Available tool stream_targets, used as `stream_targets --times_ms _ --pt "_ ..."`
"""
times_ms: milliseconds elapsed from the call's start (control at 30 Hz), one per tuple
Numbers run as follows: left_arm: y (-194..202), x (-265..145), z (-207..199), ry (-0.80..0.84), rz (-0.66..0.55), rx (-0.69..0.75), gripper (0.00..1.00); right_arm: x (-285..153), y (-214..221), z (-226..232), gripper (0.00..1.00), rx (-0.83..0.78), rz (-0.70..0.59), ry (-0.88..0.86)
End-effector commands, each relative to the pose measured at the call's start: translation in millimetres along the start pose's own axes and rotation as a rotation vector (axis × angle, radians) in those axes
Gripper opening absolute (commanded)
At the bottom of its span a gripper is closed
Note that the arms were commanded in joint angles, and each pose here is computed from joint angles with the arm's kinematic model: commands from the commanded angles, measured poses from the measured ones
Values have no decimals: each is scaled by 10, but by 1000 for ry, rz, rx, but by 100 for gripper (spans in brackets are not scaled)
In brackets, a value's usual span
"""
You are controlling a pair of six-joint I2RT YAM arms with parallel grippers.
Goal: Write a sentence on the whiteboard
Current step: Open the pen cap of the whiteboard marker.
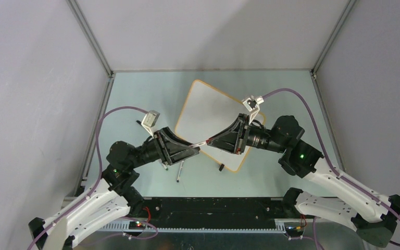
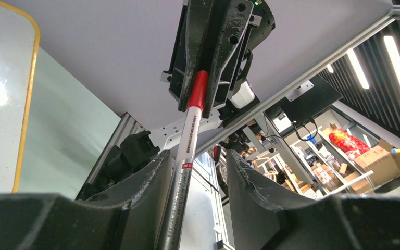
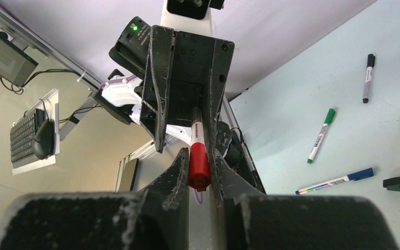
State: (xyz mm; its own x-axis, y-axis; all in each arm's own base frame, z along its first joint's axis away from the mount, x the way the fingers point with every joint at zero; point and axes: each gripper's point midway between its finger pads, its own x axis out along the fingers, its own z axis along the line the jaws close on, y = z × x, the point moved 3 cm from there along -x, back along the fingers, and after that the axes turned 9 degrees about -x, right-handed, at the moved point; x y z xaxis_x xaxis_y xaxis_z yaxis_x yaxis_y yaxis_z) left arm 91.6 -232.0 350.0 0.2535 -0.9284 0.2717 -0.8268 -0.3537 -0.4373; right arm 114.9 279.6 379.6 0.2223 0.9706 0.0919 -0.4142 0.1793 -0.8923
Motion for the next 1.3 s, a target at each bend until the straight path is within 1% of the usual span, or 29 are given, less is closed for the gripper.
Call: stream_targets --times_ms 0,233,300,500,567,633,700,867,967,1200,1267 --pt "1 -13 -122 64 10 2 47 -2 23 10 0 11 16 -19" --pt "13 -8 -142 76 23 -10 48 41 79 -1 0 37 46 -43" --pt "13 -9 -154 82 24 -11 47 51 83 -2 0 41 49 -46" --pt "12 -9 -166 87 25 -12 36 69 86 -18 0 44 48 -43" --pt "16 -10 -173 90 27 -13 34 71 88 -17 0 45 50 -45" --pt "10 -12 -176 90 24 -13 35 72 94 -10 0 48 53 -50" --pt "5 -21 -191 94 20 -11 39 70 107 -8 0 52 60 -52" --pt "-16 -33 -204 97 7 -13 41 56 143 -5 0 51 73 -44" --pt "-13 -31 -209 107 9 -30 40 58 164 12 0 45 63 -53" --pt "-13 -33 -218 119 9 -35 33 84 182 -8 0 48 53 -57" --pt "-19 -35 -212 115 6 -33 32 87 184 4 0 49 55 -65"
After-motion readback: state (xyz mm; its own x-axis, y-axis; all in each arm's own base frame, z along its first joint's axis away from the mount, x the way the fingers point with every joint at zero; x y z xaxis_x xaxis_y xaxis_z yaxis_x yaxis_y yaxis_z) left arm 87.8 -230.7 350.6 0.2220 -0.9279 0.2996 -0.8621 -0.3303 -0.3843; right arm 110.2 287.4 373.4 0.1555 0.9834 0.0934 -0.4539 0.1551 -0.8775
